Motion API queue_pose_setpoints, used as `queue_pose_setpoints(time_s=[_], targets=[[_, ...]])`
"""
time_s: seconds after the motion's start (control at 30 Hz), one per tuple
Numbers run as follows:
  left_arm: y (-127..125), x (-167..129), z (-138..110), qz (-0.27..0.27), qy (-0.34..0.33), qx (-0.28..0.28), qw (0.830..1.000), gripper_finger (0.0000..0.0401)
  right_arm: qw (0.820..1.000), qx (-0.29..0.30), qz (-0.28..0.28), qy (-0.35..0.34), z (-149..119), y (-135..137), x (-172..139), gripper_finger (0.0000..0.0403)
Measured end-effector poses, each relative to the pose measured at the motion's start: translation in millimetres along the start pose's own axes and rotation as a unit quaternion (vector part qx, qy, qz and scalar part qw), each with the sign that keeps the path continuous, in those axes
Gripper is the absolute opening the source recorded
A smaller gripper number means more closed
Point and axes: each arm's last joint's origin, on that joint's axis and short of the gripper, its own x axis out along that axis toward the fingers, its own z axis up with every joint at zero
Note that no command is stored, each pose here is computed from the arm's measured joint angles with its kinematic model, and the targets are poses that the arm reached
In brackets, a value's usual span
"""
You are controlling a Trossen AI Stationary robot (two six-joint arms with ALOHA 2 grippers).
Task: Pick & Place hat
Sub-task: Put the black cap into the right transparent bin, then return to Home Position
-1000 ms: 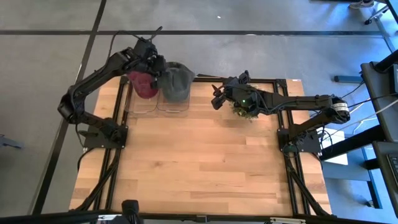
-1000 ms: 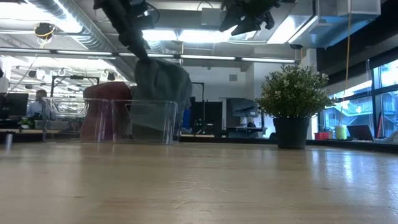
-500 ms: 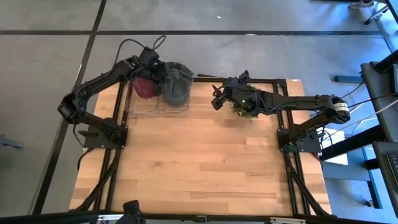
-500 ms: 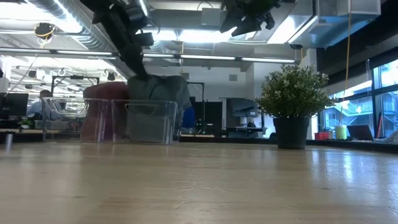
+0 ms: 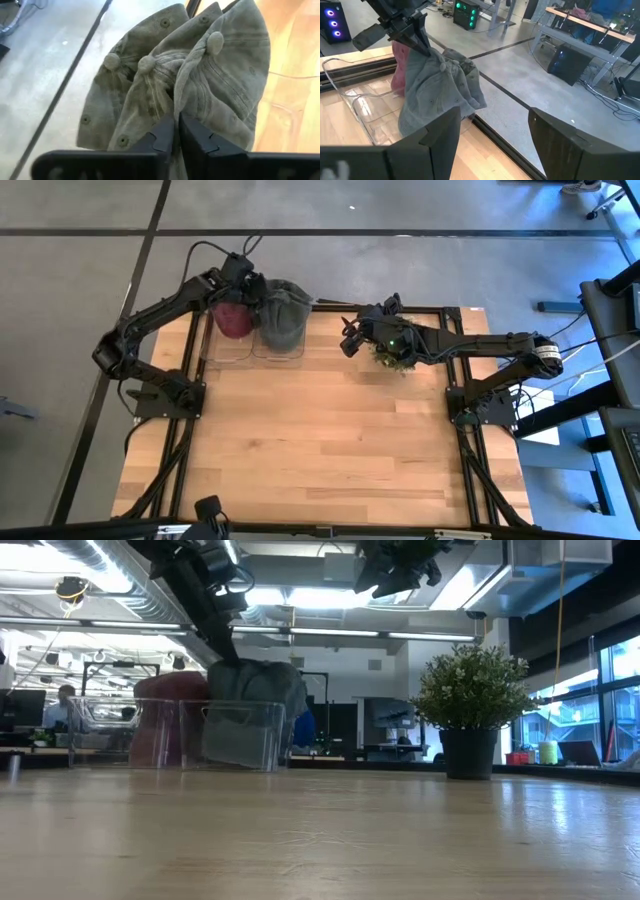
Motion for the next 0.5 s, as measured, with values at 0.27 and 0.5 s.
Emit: queue_pose_setpoints(time_s=[0.27, 0.5], targets=[[1.8, -6.9, -1.3, 0.02, 0.003, -0.024, 1.0, 0.0111, 1.0, 0.001, 0.0, 0.0, 0.0, 0.0, 0.0, 0.0234], [7.5, -74.8, -8.9, -0.031, -0.143, -0.098, 0.984, 0.014, 0.999, -0.016, 0.022, 0.02, -8.3, 9.7, -11.5, 0.0234]])
